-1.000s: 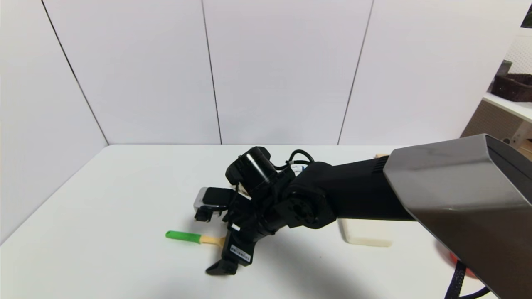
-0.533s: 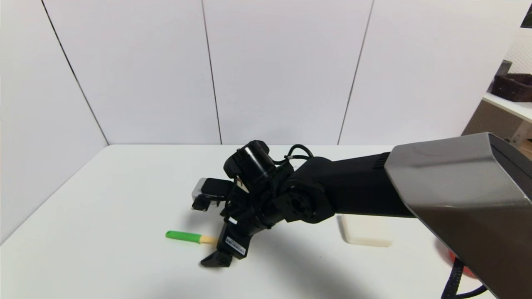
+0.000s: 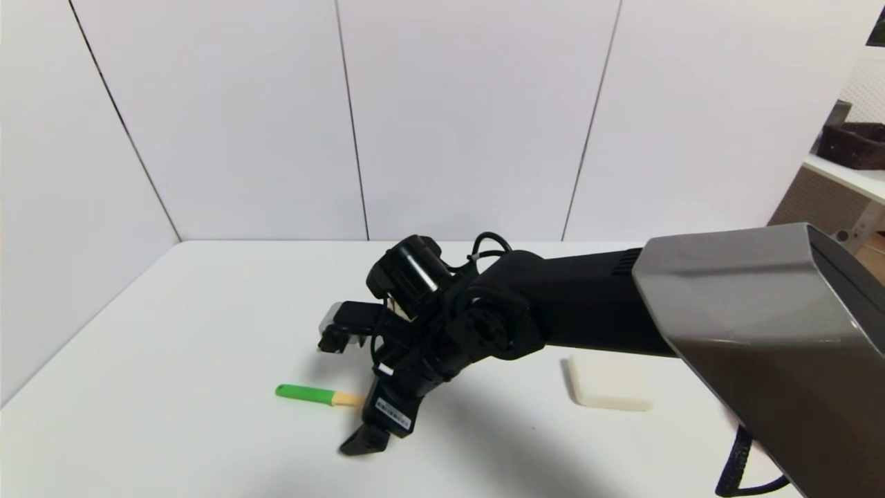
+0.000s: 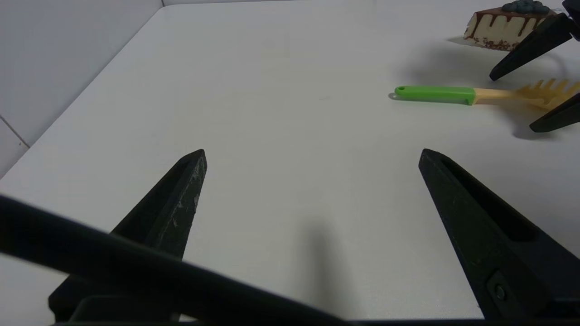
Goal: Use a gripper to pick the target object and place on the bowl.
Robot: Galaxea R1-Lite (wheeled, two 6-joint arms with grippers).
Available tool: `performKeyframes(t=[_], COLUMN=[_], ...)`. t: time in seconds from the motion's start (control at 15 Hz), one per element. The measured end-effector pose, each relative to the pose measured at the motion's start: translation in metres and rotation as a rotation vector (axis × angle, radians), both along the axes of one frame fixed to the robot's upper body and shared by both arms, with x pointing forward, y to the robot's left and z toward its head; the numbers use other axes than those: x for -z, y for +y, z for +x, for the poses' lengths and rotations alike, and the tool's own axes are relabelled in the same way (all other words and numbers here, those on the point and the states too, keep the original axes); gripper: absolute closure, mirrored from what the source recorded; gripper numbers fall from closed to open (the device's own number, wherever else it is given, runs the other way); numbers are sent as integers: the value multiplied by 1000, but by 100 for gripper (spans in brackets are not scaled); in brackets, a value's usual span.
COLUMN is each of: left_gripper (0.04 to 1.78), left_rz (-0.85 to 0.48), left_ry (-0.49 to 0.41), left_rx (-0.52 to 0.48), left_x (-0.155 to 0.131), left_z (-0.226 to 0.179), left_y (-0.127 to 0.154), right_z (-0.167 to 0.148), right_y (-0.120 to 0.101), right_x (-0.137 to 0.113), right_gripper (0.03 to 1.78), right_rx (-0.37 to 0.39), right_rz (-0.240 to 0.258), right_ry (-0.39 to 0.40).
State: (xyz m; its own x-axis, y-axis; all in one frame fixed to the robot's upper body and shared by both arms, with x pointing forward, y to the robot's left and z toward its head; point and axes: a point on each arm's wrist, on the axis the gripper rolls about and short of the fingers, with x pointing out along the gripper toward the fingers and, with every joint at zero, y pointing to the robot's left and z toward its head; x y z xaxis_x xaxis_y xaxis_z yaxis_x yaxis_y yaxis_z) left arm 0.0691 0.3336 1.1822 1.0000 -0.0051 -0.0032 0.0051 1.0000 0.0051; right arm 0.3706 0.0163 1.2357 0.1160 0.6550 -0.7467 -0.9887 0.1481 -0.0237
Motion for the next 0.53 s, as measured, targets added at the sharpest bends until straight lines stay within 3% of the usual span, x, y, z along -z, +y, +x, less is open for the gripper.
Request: performKeyframes(t=[0.53], left_gripper=[13], left_rz=[0], left_ry=[0], left_rx=[0], left_x=[0], left_z=[0], left_y=[0], right_z=[2], right_y=[7], right_x=[3], right_gripper=[4], right_rx=[-6], right_rz=[9], right_ry=[-8])
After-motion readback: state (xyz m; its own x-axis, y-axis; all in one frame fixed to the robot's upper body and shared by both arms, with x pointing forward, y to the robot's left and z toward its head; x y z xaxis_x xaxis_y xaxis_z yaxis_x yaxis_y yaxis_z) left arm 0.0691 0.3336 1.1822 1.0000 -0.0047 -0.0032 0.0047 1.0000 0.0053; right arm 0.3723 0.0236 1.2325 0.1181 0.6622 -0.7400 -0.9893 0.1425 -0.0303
